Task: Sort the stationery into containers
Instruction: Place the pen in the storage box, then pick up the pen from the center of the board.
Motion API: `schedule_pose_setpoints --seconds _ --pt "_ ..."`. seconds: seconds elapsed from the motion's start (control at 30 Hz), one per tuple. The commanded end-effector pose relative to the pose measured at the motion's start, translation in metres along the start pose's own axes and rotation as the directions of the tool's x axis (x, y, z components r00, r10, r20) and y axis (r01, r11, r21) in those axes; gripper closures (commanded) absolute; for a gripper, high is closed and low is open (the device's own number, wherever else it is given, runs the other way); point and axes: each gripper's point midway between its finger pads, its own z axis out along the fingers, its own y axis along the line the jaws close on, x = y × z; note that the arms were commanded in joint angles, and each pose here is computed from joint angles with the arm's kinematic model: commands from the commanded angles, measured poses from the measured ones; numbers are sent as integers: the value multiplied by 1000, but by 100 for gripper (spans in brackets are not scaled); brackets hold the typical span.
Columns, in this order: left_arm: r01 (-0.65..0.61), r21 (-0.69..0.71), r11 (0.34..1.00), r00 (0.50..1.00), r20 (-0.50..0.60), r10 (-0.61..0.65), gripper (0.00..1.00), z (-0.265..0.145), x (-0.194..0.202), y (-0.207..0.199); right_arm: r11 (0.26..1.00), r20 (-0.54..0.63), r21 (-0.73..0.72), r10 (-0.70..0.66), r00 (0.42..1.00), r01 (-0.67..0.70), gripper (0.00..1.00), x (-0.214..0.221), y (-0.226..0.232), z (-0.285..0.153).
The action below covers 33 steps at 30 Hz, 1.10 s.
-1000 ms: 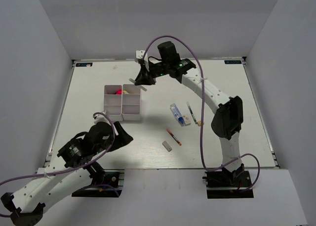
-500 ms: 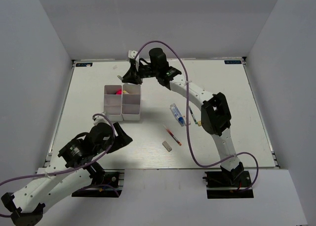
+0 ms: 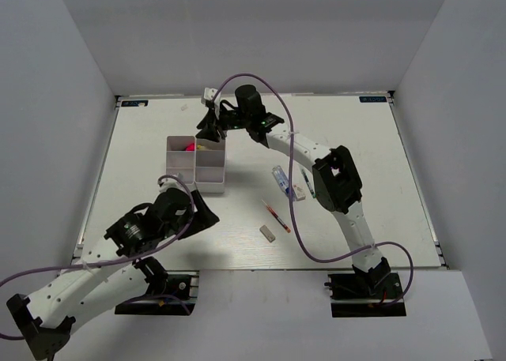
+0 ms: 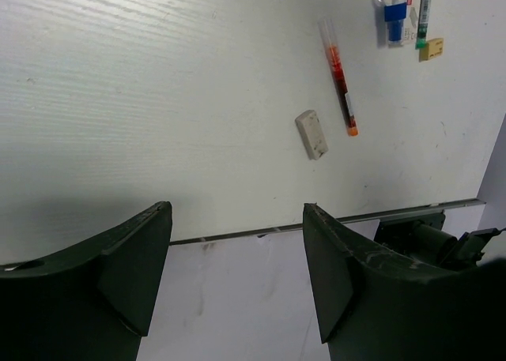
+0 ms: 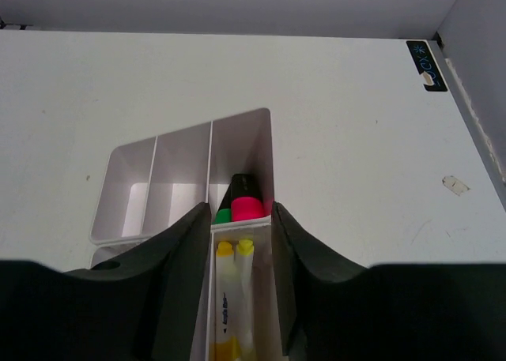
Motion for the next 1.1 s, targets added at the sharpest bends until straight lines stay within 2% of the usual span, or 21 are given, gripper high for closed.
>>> schedule_pose_setpoints --seconds 0.0,0.03,0.2,0.23,0.3,0.33,0.37,0.43,0.47,0.5,0.53,0.6,0.63,0.67,0.7,0.73,0.8,0.83,0.93,0.97,1.07 --pt "-31 79 996 999 17 30 23 1 -13 -30 998 42 24 -61 997 61 57 -33 -5 -12" --pt "-40 88 995 999 11 39 23 1 -14 -36 996 60 26 -85 995 83 56 -51 -3 -19" --pt "-87 117 989 996 2 87 23 21 -18 -57 997 45 55 -63 997 61 57 -64 -2 -43" --pt "-87 126 988 996 -2 88 23 22 -18 -62 995 62 87 -60 996 54 59 -84 -3 -59" --pt "-105 119 987 994 -14 107 23 33 -17 -68 976 46 216 -2 999 -8 74 -91 -21 -86" --pt "-105 116 988 994 -16 108 23 36 -18 -72 953 30 299 39 999 -46 85 -95 -29 -101" --pt "-105 122 987 994 -25 109 24 39 -19 -78 912 -11 401 96 995 -83 100 -89 -38 -119" --pt "-102 88 991 991 -74 109 30 57 -12 -80 853 -80 504 202 976 -135 100 -69 -48 -150" --pt "-111 85 990 989 -85 118 33 60 -11 -85 803 -161 574 302 940 -160 100 -42 -46 -171" --pt "-101 79 992 989 -101 109 37 66 -9 -89 779 -199 609 331 922 -148 100 -25 -53 -193" --pt "-113 61 992 985 -122 120 45 79 -5 -94 753 -206 645 339 918 -133 100 -30 -52 -212" --pt "-118 33 992 981 -152 121 58 93 0 -100 706 -277 692 453 847 -151 100 22 -45 -253" --pt "-111 45 993 981 -154 116 69 96 -1 -116 698 -288 697 479 829 -161 99 32 -35 -265" --pt "-120 -21 993 972 -205 113 71 113 12 -108 688 -278 707 483 830 -163 83 28 -33 -284" --pt "-91 -52 994 973 -218 78 71 119 15 -108 694 -297 695 515 804 -187 55 44 -21 -291" --pt "-85 -60 995 974 -217 70 72 125 15 -114 664 -278 719 545 791 -205 50 50 -17 -314" --pt "-58 -106 993 972 -234 31 71 140 21 -111 652 -261 720 573 777 -239 48 58 3 -327" --pt "-26 -126 992 971 -241 -5 60 143 27 -111 626 -231 739 583 779 -249 48 55 5 -341" --pt "32 -191 981 963 -258 -82 48 155 36 -106 578 -194 763 632 750 -289 48 74 22 -359" --pt "46 -208 977 961 -259 -100 42 158 38 -104 582 -182 760 616 767 -287 48 65 27 -363" --pt "61 -202 977 961 -253 -112 40 169 38 -110 570 -170 764 631 757 -303 48 79 44 -371"
